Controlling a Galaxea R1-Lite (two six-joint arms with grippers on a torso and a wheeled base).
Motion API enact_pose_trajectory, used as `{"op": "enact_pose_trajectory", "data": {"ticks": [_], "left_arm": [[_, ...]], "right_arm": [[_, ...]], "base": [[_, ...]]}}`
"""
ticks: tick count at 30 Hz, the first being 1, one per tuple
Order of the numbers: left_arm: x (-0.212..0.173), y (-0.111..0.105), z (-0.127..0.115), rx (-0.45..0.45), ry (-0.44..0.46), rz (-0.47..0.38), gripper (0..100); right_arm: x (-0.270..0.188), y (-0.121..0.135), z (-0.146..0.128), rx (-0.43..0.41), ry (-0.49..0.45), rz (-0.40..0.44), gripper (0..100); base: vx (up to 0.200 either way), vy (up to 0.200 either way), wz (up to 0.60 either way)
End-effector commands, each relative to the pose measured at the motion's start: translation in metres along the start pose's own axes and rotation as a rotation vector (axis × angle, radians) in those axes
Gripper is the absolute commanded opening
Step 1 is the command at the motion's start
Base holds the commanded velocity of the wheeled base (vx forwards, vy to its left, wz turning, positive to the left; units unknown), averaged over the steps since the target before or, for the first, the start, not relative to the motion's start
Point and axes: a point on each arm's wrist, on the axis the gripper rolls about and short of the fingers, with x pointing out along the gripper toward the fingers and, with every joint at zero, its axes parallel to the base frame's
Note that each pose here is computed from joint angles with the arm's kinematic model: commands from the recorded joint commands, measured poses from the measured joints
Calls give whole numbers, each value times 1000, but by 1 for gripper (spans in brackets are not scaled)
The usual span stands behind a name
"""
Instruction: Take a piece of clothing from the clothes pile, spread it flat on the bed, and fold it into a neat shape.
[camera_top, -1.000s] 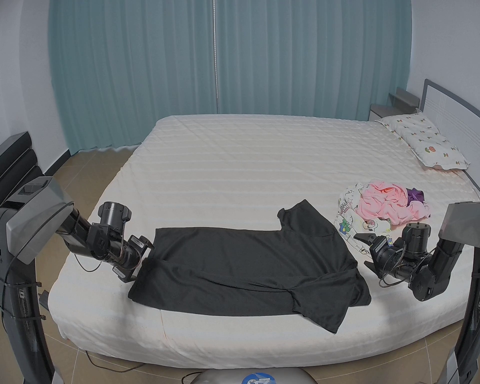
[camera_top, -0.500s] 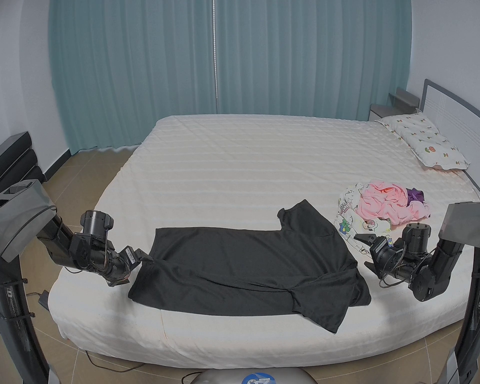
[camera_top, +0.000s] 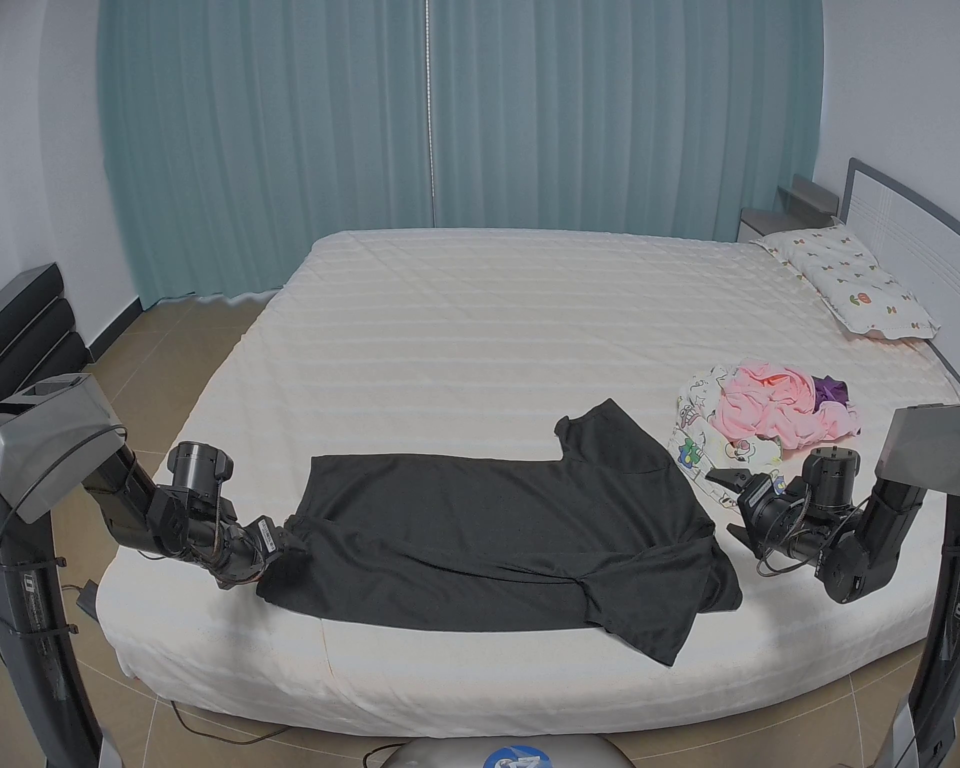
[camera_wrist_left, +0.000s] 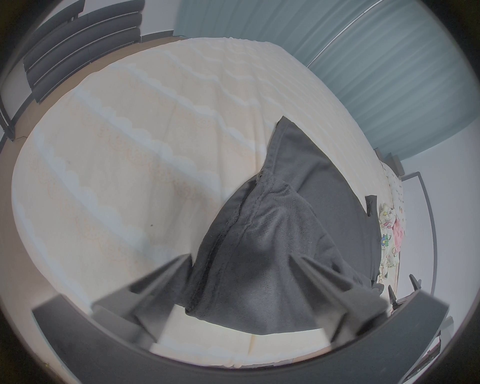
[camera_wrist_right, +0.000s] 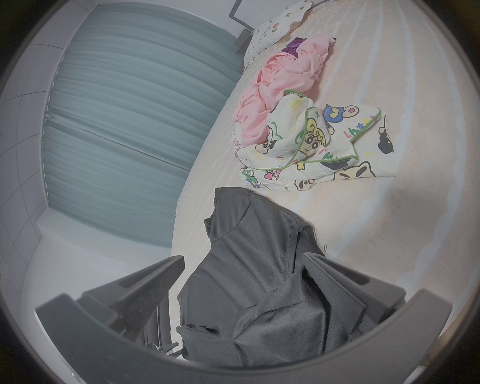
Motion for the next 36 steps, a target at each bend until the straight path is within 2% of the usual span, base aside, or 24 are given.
{"op": "enact_pose_trajectory", "data": {"ticks": [1,7,12,24,25,32,36], "left_arm": [[-2,5,-7,-12,23,21,0],[-12,11,-13,-12,0,90,0],[-21,13,-17,12,4,98,0],[-28,19,-25,24,88,148,0],[-30,19,-26,33,90,149,100],[-38,14,-19,19,54,122,100],[-45,1,0,-31,-30,73,100]], "right_arm": [[0,-1,1,1,-2,-2,100],[0,0,1,1,-3,0,100],[0,-1,1,1,-2,-2,100],[0,0,1,1,-3,0,100],[-1,0,1,1,-3,1,100],[-1,0,2,1,-5,0,100],[-1,0,1,1,-3,1,100]], "base": [[0,0,0],[0,0,0],[0,0,0],[0,0,0],[0,0,0],[0,0,0],[0,0,0]]}}
